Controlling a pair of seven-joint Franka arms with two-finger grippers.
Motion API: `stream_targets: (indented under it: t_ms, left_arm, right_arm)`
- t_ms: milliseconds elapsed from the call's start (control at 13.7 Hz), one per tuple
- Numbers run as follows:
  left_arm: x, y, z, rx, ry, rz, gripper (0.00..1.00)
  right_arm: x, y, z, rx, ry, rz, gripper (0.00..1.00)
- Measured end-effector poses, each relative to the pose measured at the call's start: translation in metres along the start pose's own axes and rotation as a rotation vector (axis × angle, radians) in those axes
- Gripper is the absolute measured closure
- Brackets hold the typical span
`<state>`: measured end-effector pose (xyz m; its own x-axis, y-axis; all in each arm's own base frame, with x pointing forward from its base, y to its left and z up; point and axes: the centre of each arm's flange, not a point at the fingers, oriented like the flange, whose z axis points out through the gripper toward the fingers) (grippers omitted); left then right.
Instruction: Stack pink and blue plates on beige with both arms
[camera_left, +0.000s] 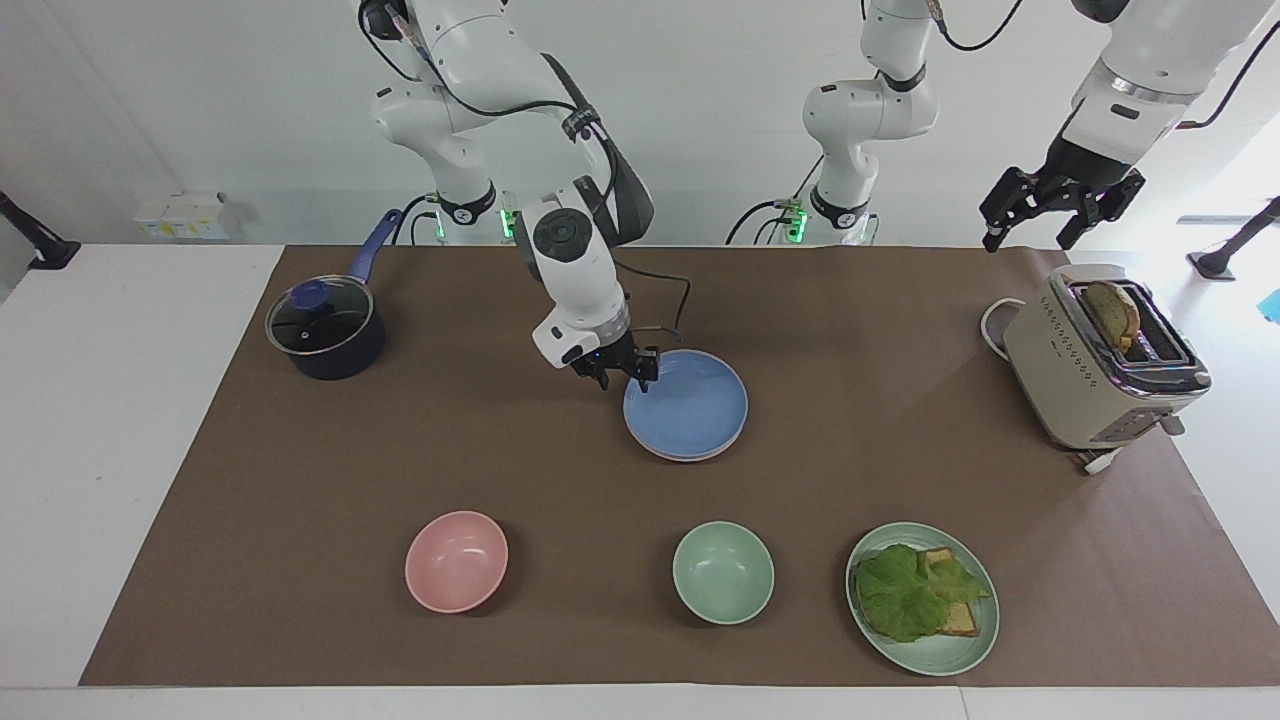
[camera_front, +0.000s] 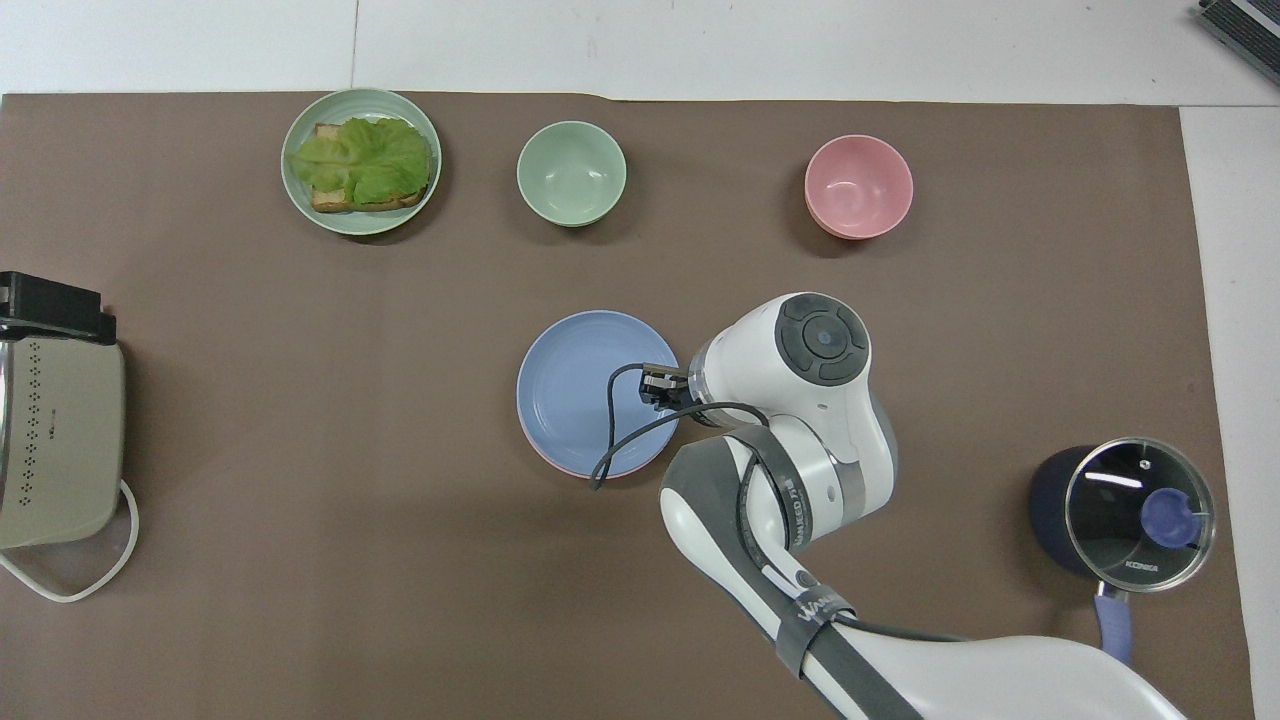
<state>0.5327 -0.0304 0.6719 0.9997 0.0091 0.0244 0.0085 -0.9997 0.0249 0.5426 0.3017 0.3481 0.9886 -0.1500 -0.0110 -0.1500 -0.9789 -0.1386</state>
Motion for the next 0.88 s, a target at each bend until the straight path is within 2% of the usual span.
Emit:
stream_targets:
  t_ms: [73, 147, 366, 586, 879]
  left_arm:
    - [0.0, 0.0, 0.0, 0.0, 0.0, 0.0, 0.0]
    - [0.0, 0.0, 0.0, 0.0, 0.0, 0.0, 0.0]
    - [0.0, 0.0, 0.0, 0.0, 0.0, 0.0, 0.0]
    - [0.0, 0.0, 0.0, 0.0, 0.0, 0.0, 0.0]
    - [0.0, 0.0, 0.0, 0.0, 0.0, 0.0, 0.0]
  right_arm:
    - [0.005, 0.003, -0.008, -0.016, 0.028, -0.017, 0.04]
    - [0.013, 0.01, -0.02, -0.023, 0.058, -0.018, 0.0]
    - [0.036, 0.049, -0.063, -0.025, 0.107, -0.029, 0.0]
    - [0.049, 0.083, -0.108, -0.07, 0.102, -0.053, 0.0]
    - [0.049, 0.107, -0.16, -0.116, 0.089, -0.071, 0.0]
